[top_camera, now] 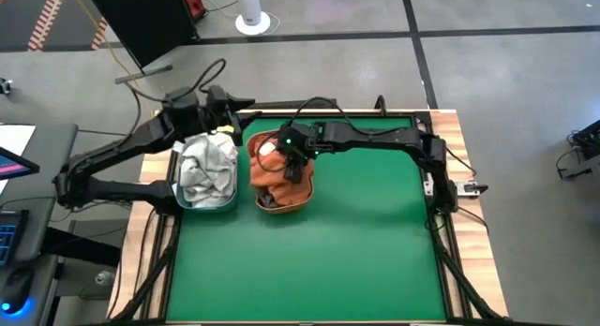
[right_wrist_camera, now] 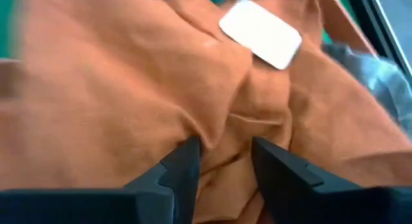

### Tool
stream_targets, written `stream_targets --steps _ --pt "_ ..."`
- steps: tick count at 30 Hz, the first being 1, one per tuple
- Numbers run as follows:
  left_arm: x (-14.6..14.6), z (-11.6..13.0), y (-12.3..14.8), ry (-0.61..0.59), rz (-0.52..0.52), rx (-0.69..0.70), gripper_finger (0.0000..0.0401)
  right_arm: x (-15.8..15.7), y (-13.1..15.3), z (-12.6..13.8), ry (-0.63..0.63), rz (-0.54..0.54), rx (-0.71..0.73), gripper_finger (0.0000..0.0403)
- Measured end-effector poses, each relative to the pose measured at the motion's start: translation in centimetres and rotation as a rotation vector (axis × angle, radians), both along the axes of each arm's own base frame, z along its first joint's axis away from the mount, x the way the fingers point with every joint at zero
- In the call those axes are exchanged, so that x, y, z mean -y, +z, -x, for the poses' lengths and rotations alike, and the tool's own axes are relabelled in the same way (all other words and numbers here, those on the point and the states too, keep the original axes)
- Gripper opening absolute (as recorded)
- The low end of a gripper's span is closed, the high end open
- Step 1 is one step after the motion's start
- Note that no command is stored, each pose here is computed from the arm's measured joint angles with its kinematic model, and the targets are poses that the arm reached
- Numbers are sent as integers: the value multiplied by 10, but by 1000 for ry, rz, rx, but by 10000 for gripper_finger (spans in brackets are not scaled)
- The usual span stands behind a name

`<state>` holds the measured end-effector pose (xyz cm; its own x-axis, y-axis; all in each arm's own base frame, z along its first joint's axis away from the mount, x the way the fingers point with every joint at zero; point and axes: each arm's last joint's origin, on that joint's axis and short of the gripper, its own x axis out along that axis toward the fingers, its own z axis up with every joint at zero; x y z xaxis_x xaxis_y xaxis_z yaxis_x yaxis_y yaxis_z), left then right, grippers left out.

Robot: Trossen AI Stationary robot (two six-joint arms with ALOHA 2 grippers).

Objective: Sort towels by color in basket
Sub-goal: Put the orange towel into the orange bin

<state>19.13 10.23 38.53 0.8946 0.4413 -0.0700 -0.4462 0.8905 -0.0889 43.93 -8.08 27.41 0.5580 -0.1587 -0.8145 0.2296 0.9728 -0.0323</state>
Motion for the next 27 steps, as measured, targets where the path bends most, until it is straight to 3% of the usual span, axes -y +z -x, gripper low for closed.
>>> stream_targets --steps 7,11,14,21,27 --pt "4 5 27 -4 2 47 201 11 -50 6 -44 -24 -52 162" --pt "7 5 25 -20 11 18 201 12 -57 10 -44 -43 -88 147" --pt "8 -1 10 -36 25 -52 201 10 -38 9 -32 -39 -69 139" --pt "5 -11 -50 -41 106 -143 201 9 59 10 -4 9 88 143" --pt "5 -12 -108 -24 212 -127 201 1 96 25 34 -14 54 151"
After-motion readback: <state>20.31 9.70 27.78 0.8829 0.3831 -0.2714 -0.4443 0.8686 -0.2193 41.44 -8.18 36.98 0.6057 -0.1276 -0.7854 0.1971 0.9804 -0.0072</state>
